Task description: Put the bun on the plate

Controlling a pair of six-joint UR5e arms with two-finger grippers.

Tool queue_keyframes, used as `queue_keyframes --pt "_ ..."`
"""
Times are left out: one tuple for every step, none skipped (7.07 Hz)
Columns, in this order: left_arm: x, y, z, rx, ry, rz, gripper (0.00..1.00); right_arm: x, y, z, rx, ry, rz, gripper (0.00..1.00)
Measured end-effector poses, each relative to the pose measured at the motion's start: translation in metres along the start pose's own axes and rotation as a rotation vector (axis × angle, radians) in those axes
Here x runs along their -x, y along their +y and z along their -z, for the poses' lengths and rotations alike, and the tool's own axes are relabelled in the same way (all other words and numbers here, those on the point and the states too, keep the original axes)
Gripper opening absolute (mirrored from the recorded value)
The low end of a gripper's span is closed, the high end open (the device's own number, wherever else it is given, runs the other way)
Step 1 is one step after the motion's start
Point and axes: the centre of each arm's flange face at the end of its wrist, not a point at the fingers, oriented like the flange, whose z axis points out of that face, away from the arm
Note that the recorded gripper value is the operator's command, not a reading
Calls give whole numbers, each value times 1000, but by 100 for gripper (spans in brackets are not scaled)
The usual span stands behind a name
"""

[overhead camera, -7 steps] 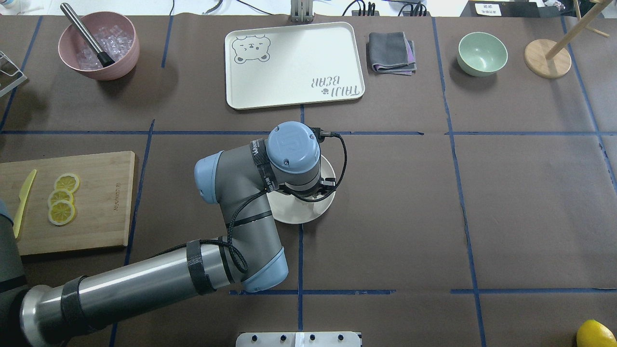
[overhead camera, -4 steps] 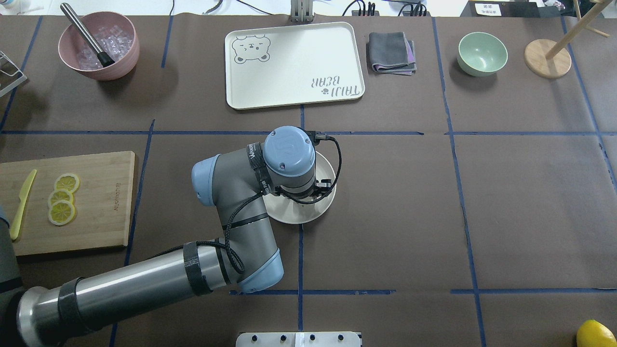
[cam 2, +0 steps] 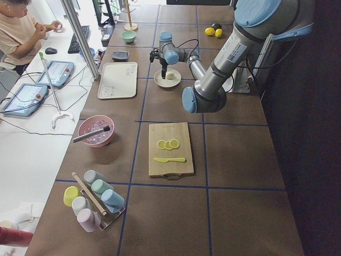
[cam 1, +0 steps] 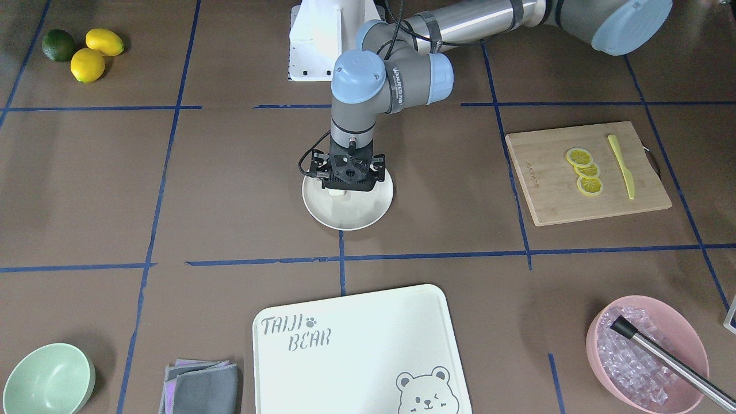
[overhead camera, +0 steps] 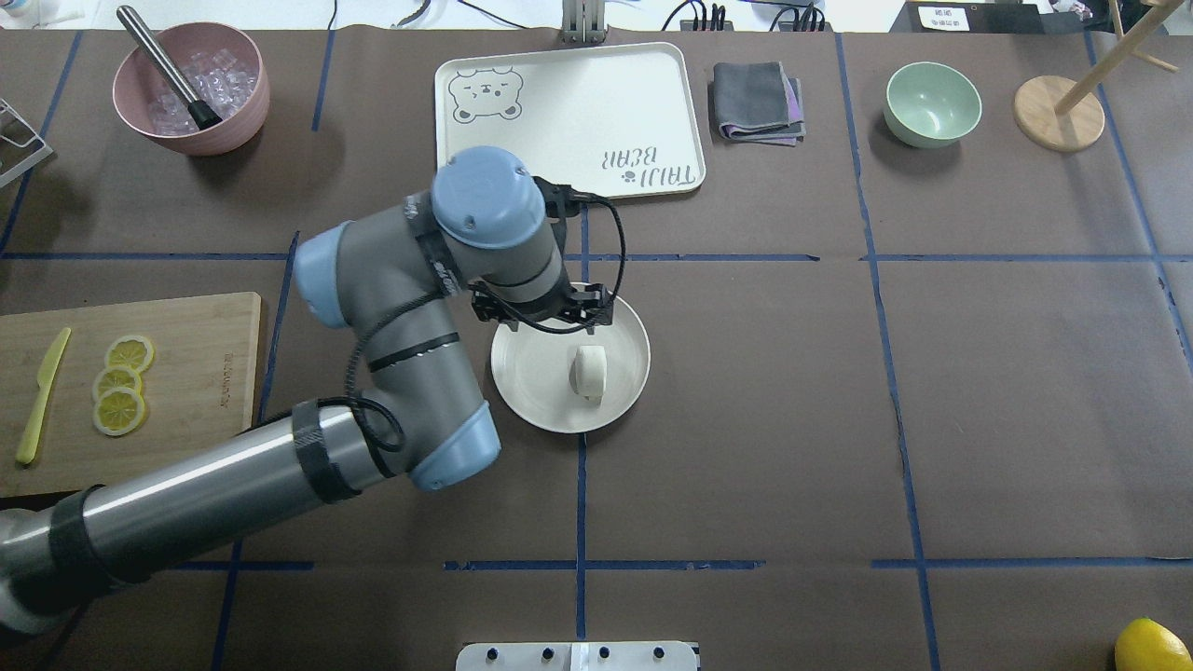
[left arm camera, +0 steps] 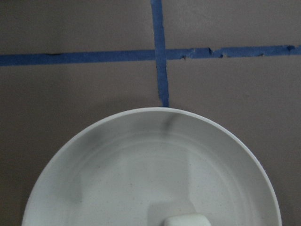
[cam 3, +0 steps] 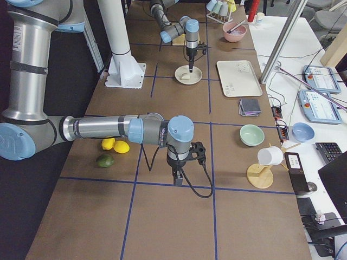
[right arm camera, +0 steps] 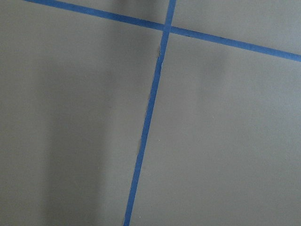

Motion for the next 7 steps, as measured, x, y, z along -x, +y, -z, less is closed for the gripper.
queue_keyframes --pt "50 0 16 12 9 -47 99 0 0 0 0 0 0 100" --pt "105 0 30 5 -4 -116 99 0 0 0 0 0 0 100" --pt "172 -4 44 2 -34 -194 100 0 0 0 1 0 -1 100" --pt "240 -9 60 10 -62 -241 100 -1 0 -1 3 0 -2 100" --pt "318 -12 82 24 -79 -253 100 -1 1 -2 5 0 -4 100" --pt "395 -11 109 35 -82 -228 100 -2 1 -3 7 -1 -6 100" --pt "473 -4 139 35 -78 -171 100 -3 2 -4 8 -1 -6 100"
